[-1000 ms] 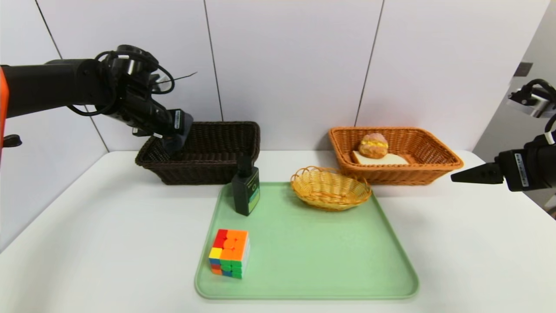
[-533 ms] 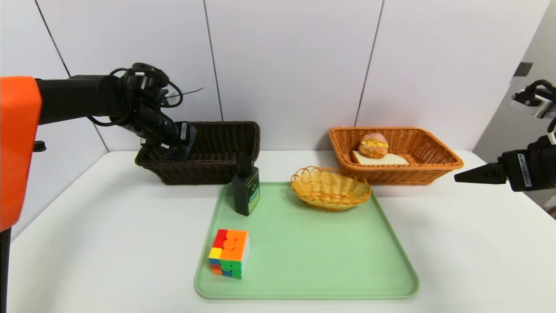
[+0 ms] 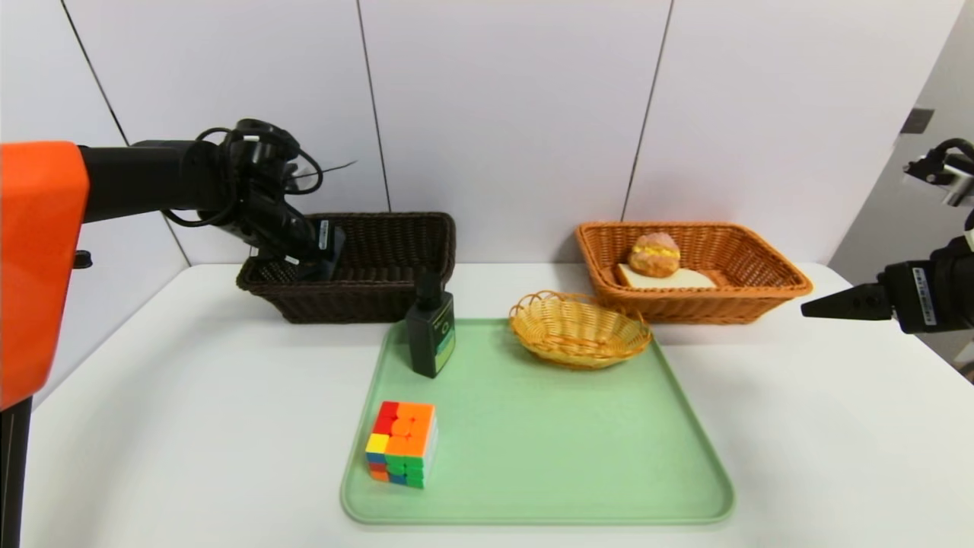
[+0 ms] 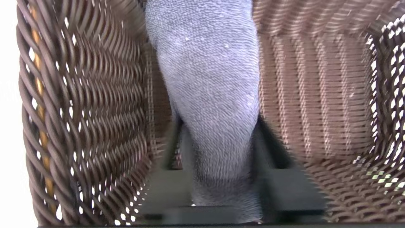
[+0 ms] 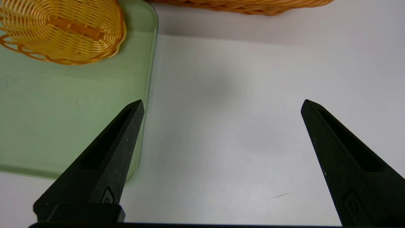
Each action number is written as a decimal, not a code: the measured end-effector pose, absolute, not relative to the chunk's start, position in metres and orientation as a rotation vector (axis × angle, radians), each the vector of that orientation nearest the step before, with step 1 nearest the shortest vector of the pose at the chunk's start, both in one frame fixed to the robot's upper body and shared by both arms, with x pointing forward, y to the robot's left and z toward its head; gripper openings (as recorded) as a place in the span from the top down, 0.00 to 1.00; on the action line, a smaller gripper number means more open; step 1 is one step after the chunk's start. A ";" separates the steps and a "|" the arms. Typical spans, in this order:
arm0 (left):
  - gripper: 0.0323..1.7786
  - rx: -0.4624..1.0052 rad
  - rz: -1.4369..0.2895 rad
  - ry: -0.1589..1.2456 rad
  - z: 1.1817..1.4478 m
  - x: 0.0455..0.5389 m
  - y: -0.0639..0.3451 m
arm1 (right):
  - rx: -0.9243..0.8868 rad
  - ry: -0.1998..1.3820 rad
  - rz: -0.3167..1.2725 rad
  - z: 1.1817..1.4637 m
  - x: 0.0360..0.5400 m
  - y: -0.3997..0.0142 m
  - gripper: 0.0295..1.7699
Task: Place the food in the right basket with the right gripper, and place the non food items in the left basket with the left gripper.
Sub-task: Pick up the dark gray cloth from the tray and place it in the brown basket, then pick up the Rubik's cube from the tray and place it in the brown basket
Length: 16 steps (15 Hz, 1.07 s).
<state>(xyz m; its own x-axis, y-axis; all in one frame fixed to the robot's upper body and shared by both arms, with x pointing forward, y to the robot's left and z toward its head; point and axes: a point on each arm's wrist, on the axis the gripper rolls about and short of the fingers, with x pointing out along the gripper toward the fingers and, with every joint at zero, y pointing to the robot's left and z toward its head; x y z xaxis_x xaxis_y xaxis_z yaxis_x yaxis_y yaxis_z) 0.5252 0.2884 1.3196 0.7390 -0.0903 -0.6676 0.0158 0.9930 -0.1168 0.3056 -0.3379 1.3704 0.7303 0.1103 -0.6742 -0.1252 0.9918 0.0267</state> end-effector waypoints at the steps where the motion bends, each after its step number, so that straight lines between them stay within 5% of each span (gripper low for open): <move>1: 0.57 -0.105 -0.056 0.733 1.320 0.525 0.289 | -0.021 0.740 0.128 1.370 0.306 -0.338 0.03; 8: 0.25 -0.107 -0.051 0.720 1.332 0.518 0.291 | -0.019 0.739 0.125 1.370 0.301 -0.339 0.03; 12: 0.17 -0.116 -0.100 0.648 1.392 0.467 0.274 | -0.012 0.735 0.106 1.371 0.297 -0.343 0.03; 16: 0.12 -0.089 -0.212 0.719 1.446 0.363 0.233 | 0.000 0.746 0.098 1.367 0.294 -0.344 0.03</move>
